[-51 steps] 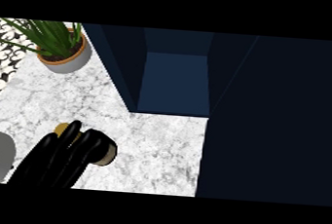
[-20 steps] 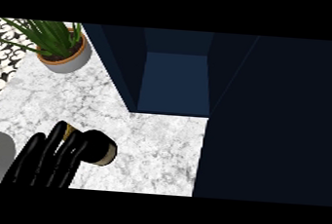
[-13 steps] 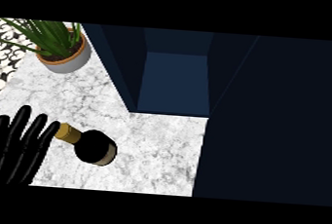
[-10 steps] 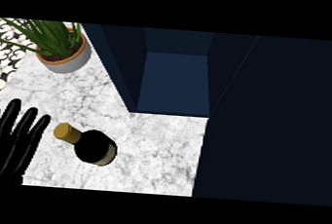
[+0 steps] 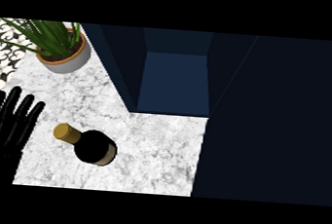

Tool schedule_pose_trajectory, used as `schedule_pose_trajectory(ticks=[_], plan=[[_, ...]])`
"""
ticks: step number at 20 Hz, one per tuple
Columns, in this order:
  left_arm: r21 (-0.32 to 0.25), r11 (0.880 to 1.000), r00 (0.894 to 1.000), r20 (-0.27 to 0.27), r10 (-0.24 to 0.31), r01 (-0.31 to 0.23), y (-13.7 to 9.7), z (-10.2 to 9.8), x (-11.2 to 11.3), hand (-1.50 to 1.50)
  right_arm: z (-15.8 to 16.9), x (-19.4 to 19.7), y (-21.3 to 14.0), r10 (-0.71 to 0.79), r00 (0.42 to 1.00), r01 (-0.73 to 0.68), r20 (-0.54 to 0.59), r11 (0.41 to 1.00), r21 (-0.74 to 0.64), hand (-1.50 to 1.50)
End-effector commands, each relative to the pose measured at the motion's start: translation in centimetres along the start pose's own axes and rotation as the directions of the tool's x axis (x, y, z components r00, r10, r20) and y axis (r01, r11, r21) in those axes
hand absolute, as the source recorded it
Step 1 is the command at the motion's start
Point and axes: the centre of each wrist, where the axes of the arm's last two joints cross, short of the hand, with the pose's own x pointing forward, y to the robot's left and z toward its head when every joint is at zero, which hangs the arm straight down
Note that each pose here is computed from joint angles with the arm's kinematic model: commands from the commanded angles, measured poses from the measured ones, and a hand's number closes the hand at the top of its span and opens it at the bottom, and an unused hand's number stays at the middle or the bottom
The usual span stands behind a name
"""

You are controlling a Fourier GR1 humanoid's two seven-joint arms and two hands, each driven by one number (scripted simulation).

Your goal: Pick up the wine, place it into the cabinet and close the cabinet

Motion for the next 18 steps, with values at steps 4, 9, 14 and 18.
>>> schedule_pose_trajectory(ticks=[4, 9, 14, 18], plan=[[0.024, 0.999, 0.996, -0.077, -0.033, 0.035, 3.4, -1.5, -2.4, -1.50, 1.0, 0.2, -0.7, -0.019, 0.999, 0.019, 0.031, 1.000, 0.009, -1.50], [0.026, 1.000, 0.992, -0.128, -0.001, 0.004, 5.3, -0.9, -7.3, -1.50, 2.0, 1.3, 0.2, -0.028, 0.999, 0.028, 0.046, 1.000, 0.008, -1.50], [0.019, 1.000, 0.982, -0.186, -0.013, 0.017, 6.6, -0.5, -11.5, -1.50, 0.9, 0.4, 0.0, -0.015, 0.999, 0.015, 0.039, 1.000, 0.020, -1.50], [0.013, 1.000, 0.983, -0.183, -0.021, 0.023, 6.1, 1.0, -13.7, -1.50, 1.5, 0.5, -0.4, -0.007, 1.000, 0.007, 0.029, 1.000, -0.006, -1.50]])
